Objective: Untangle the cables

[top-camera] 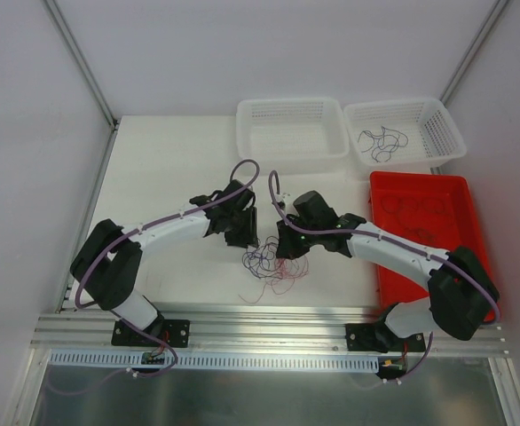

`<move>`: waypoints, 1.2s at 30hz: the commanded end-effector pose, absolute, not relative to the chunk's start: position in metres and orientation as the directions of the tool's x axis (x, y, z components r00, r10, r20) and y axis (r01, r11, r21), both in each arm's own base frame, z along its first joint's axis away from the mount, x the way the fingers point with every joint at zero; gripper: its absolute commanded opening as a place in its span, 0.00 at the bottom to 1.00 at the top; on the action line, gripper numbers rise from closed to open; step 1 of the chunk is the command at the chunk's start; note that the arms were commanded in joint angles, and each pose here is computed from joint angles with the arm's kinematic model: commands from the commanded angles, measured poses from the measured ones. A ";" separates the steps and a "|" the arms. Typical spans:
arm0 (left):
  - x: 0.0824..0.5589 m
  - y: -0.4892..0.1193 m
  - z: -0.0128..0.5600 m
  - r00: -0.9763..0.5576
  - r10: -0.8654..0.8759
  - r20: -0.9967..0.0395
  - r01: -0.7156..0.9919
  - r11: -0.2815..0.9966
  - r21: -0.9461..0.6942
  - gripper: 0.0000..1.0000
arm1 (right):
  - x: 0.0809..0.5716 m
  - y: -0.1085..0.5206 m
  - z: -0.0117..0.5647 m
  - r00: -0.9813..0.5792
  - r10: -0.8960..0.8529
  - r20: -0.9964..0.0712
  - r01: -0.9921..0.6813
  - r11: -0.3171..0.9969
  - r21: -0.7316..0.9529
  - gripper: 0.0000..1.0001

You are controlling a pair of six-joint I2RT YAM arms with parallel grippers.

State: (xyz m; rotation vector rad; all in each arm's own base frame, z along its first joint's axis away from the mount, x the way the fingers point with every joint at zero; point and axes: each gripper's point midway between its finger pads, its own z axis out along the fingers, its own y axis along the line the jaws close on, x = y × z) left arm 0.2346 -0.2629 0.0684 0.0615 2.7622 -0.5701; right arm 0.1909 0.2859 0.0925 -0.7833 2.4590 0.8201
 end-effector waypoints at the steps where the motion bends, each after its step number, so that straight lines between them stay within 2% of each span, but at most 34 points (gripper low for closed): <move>1: 0.241 -0.267 0.070 -0.940 -0.032 -0.339 0.102 0.924 -0.369 0.33 | 0.198 0.299 0.123 -0.682 -0.355 -0.639 -0.689 0.606 0.398 0.01; 2: 0.241 -0.266 0.068 -0.941 -0.031 -0.337 0.100 0.926 -0.364 0.30 | 0.197 0.299 0.124 -0.680 -0.355 -0.641 -0.691 0.604 0.398 0.01; 3: 0.242 -0.266 0.066 -0.941 -0.028 -0.336 0.100 0.928 -0.358 0.19 | 0.197 0.299 0.125 -0.678 -0.355 -0.643 -0.692 0.603 0.397 0.01; 6: 0.244 -0.263 0.067 -0.934 -0.022 -0.357 0.109 0.933 -0.342 0.00 | 0.199 0.296 0.124 -0.677 -0.360 -0.642 -0.690 0.615 0.383 0.01; 13: 0.265 -0.224 0.114 -0.849 -0.062 -0.524 0.110 0.950 -0.291 0.00 | 0.208 0.264 0.104 -0.700 -0.394 -0.596 -0.633 0.729 0.261 0.01; 21: 0.293 -0.124 0.196 -0.696 -0.332 -0.637 -0.072 0.915 -0.398 0.00 | 0.217 0.226 0.083 -0.788 -0.314 -0.529 -0.498 0.830 0.250 0.01; 26: 0.295 -0.087 0.243 -0.605 -0.350 -0.715 -0.094 0.923 -0.372 0.00 | 0.223 0.209 0.077 -0.836 -0.256 -0.486 -0.413 0.876 0.250 0.01; 30: 0.294 -0.045 0.262 -0.546 -0.344 -0.764 -0.206 0.939 -0.276 0.00 | 0.228 0.196 0.076 -0.860 -0.204 -0.468 -0.352 0.900 0.255 0.01; 33: 0.293 -0.024 0.279 -0.510 -0.362 -0.781 -0.258 0.930 -0.262 0.00 | 0.229 0.189 0.074 -0.870 -0.186 -0.457 -0.325 0.913 0.246 0.01; 36: 0.294 -0.030 0.303 -0.478 -0.367 -0.798 -0.213 0.930 -0.300 0.00 | 0.229 0.190 0.075 -0.870 -0.188 -0.456 -0.330 0.909 0.254 0.07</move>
